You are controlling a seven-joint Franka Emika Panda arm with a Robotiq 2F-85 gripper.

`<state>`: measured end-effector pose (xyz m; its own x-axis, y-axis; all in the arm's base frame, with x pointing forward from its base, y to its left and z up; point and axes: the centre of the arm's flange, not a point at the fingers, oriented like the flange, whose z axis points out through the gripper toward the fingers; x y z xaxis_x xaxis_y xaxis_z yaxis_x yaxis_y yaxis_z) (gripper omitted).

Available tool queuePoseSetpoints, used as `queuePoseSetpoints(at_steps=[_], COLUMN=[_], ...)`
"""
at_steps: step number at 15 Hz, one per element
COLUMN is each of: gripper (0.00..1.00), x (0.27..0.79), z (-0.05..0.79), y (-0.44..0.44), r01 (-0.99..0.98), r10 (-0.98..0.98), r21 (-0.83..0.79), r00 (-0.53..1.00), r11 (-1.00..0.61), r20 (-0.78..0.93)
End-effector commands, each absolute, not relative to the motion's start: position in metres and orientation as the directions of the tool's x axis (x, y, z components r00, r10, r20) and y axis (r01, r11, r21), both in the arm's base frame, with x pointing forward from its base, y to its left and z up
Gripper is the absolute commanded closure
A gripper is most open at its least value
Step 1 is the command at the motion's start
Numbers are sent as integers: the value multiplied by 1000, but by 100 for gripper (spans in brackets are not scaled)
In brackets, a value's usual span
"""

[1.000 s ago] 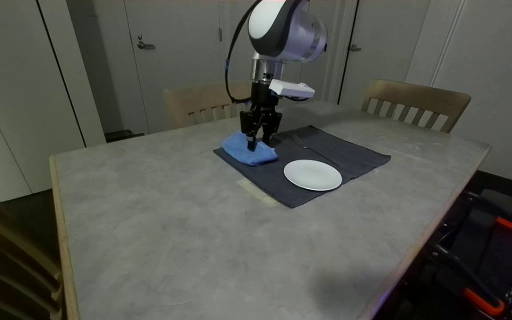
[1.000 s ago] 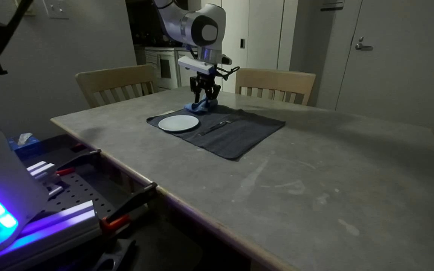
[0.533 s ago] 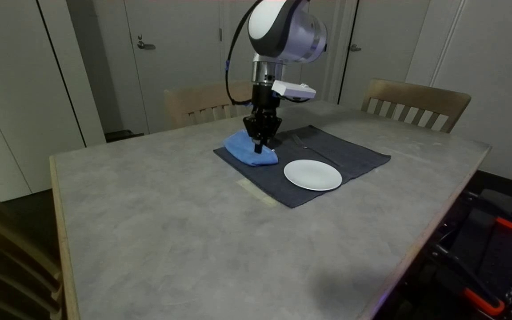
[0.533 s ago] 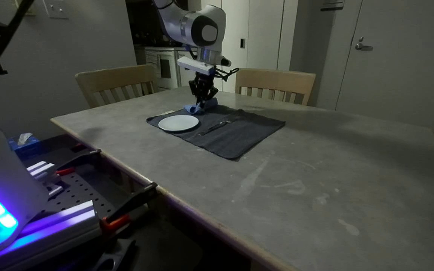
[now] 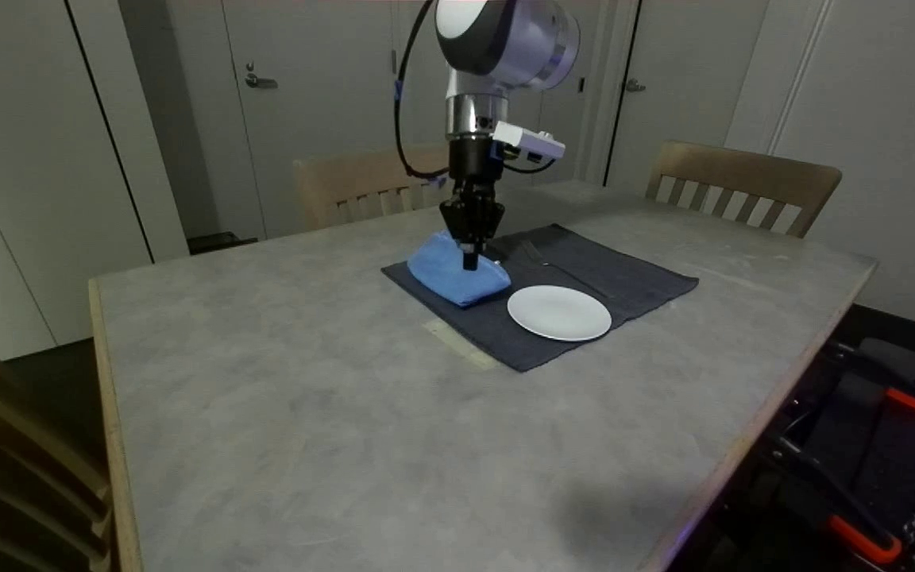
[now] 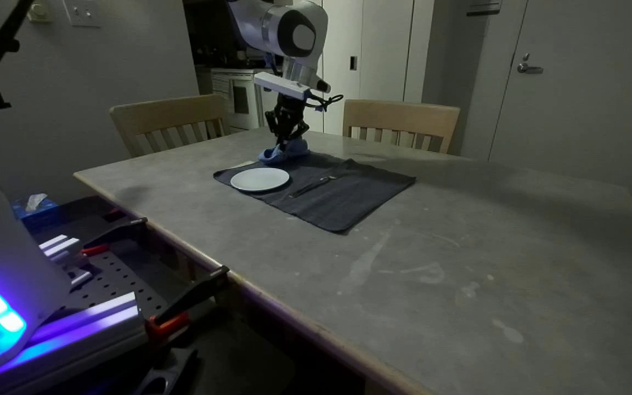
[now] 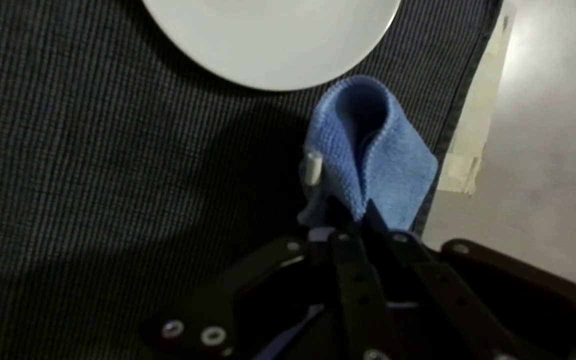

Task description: Use the towel to wipe the plate

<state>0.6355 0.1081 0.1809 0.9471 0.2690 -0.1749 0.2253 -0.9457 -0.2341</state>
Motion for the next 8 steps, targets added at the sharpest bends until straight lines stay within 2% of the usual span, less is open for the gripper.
queuePoseSetpoints(at_steps=[1, 8], gripper=[98, 98], x=[622, 593], z=[209, 214], y=[104, 86], r01=[280, 345], r10=[348, 453], r21=[-281, -308], r00=[909, 782], r11=[-918, -887], r20=[-230, -428])
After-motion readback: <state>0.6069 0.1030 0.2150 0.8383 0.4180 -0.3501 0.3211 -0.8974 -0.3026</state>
